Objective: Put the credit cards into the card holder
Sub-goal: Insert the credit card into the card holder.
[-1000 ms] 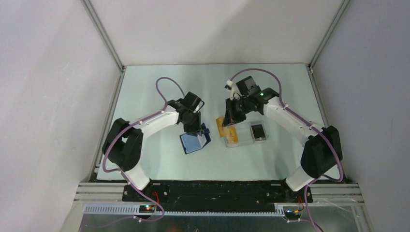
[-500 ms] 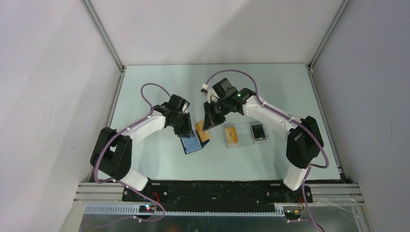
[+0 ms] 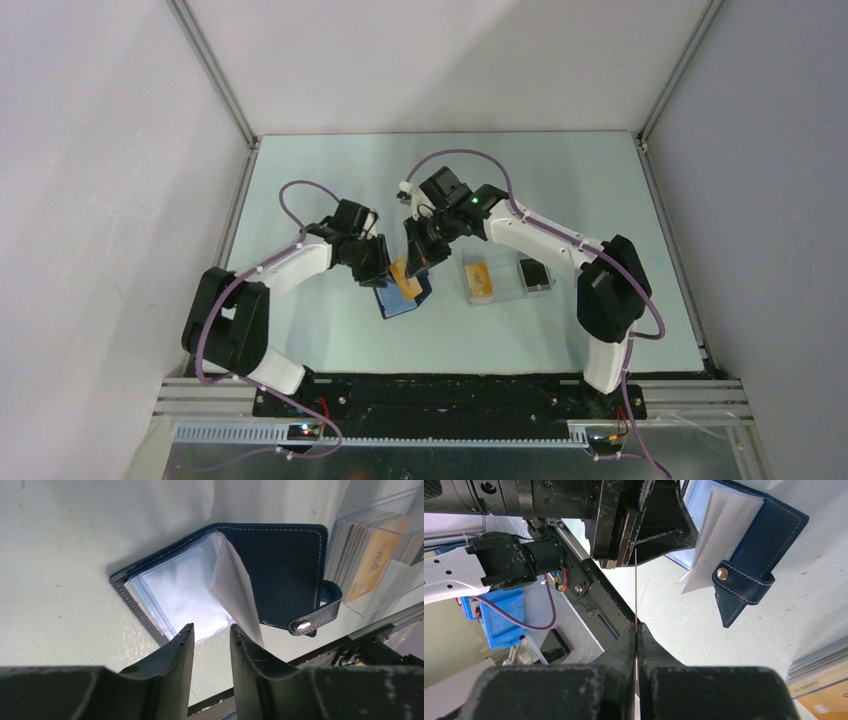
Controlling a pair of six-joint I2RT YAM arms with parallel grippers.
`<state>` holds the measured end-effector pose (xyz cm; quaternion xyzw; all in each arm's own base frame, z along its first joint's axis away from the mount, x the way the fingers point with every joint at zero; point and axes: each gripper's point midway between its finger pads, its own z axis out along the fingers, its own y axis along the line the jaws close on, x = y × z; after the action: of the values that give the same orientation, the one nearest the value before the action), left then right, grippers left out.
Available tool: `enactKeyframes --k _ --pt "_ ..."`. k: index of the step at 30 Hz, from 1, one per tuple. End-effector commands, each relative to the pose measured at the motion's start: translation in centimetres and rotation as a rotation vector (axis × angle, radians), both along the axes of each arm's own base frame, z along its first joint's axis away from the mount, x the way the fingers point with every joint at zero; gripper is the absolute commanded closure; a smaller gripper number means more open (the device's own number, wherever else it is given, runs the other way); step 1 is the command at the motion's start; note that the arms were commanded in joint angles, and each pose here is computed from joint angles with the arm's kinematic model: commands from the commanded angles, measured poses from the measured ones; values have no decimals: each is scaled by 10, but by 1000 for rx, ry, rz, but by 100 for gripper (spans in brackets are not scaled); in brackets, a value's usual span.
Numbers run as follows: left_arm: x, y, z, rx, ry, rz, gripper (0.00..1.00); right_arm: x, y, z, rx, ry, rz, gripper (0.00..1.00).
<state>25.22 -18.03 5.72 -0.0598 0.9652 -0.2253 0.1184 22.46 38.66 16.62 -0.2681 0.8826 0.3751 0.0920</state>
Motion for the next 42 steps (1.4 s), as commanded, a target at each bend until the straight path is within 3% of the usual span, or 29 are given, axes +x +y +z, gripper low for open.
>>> enactKeyframes --k 1,10,26,36,42 --pt "16 -21 10 -101 -58 -67 62 4 7 3 2 -3 0 100" --pt "26 -43 -6 -141 -6 -136 47 15 -12 -5 -34 -3 -51 100" --pt "21 -34 -45 -67 108 -52 29 32 -23 -61 -109 130 -72 100" --pt "25 -16 -35 30 75 10 28 41 -41 -98 -229 158 -88 100" --pt "30 -12 -19 47 40 15 27 46 -36 -104 -220 166 -76 100"
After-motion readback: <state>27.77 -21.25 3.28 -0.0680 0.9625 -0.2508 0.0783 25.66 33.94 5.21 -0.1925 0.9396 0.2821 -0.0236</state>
